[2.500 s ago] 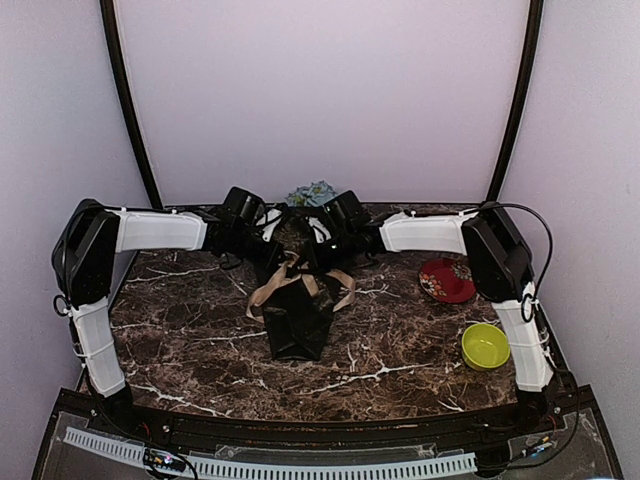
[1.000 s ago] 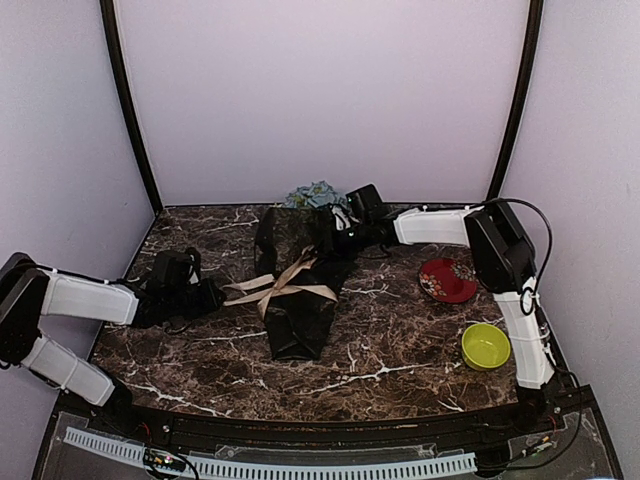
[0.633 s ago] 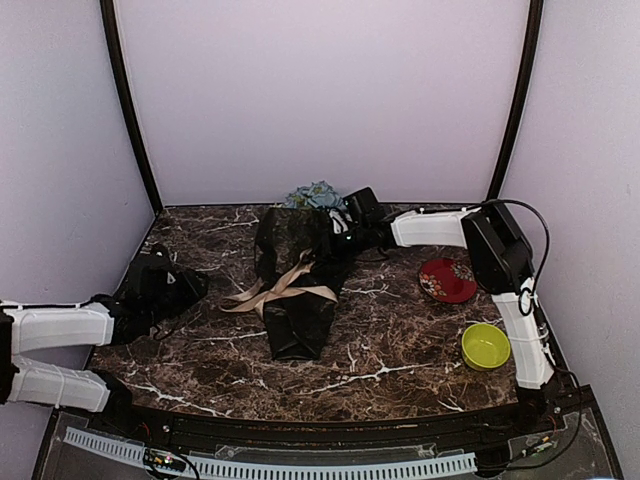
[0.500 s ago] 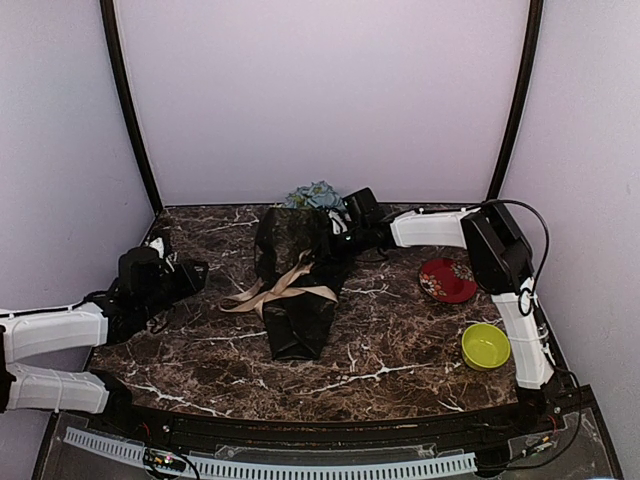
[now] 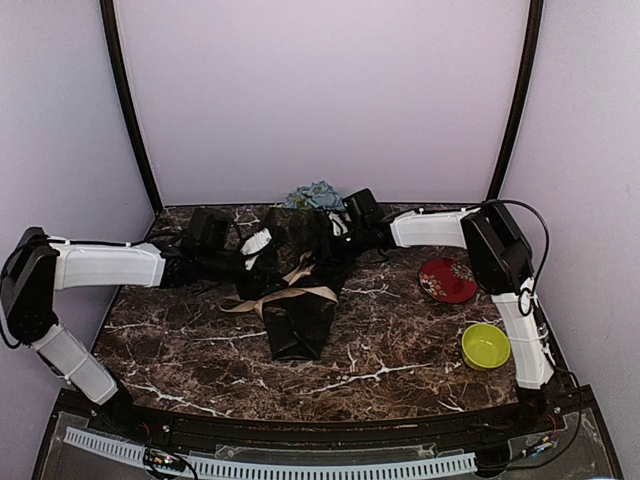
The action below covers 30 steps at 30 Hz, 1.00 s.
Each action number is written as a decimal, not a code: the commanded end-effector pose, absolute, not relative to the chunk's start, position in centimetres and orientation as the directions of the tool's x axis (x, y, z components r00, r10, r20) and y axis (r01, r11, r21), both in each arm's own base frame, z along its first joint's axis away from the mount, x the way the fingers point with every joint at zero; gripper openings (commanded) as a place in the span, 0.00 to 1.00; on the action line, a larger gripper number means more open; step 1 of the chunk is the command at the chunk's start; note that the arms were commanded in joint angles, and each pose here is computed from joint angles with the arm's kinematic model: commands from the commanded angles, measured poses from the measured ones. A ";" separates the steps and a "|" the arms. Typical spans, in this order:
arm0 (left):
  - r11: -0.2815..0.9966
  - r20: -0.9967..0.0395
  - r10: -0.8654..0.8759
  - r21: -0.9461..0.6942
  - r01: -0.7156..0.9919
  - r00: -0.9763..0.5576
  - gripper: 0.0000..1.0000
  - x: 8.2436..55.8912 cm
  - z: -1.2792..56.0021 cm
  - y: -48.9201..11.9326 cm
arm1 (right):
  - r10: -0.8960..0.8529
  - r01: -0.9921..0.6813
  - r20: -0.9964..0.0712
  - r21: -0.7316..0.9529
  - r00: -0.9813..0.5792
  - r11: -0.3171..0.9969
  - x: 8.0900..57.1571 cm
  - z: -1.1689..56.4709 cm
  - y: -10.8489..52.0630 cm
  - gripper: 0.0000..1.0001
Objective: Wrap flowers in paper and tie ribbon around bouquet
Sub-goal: Cross the ribbon over the folded bouquet.
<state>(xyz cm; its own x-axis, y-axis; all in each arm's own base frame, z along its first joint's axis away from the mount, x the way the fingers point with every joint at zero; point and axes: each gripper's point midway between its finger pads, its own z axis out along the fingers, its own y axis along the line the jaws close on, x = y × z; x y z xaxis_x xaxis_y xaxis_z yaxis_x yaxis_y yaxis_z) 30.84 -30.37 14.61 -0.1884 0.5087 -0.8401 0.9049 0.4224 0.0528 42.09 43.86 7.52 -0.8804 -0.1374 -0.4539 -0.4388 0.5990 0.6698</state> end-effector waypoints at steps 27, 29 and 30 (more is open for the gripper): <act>0.230 -0.538 0.839 0.485 0.844 0.081 0.51 36.6 6.5 -31.4 | -0.159 -0.460 -0.469 0.645 -0.869 0.610 41.6 7.9 44.2 0.00; 0.228 -0.525 0.848 0.492 0.840 0.077 0.48 36.8 6.2 -31.2 | -0.162 -0.461 -0.469 0.644 -0.868 0.611 41.6 7.9 44.2 0.00; 0.223 -0.520 0.851 0.488 0.844 0.076 0.47 36.7 5.9 -31.2 | -0.164 -0.463 -0.469 0.644 -0.868 0.609 41.5 7.9 44.2 0.00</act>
<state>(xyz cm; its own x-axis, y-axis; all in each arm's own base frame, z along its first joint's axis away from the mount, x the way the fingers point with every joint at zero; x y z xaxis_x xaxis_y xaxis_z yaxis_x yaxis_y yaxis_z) 36.07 -31.93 6.81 0.0806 0.8243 -0.5603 0.8636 0.2229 0.4522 41.79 43.75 7.05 -0.8832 -0.1469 -0.4454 -0.4340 0.6161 0.6574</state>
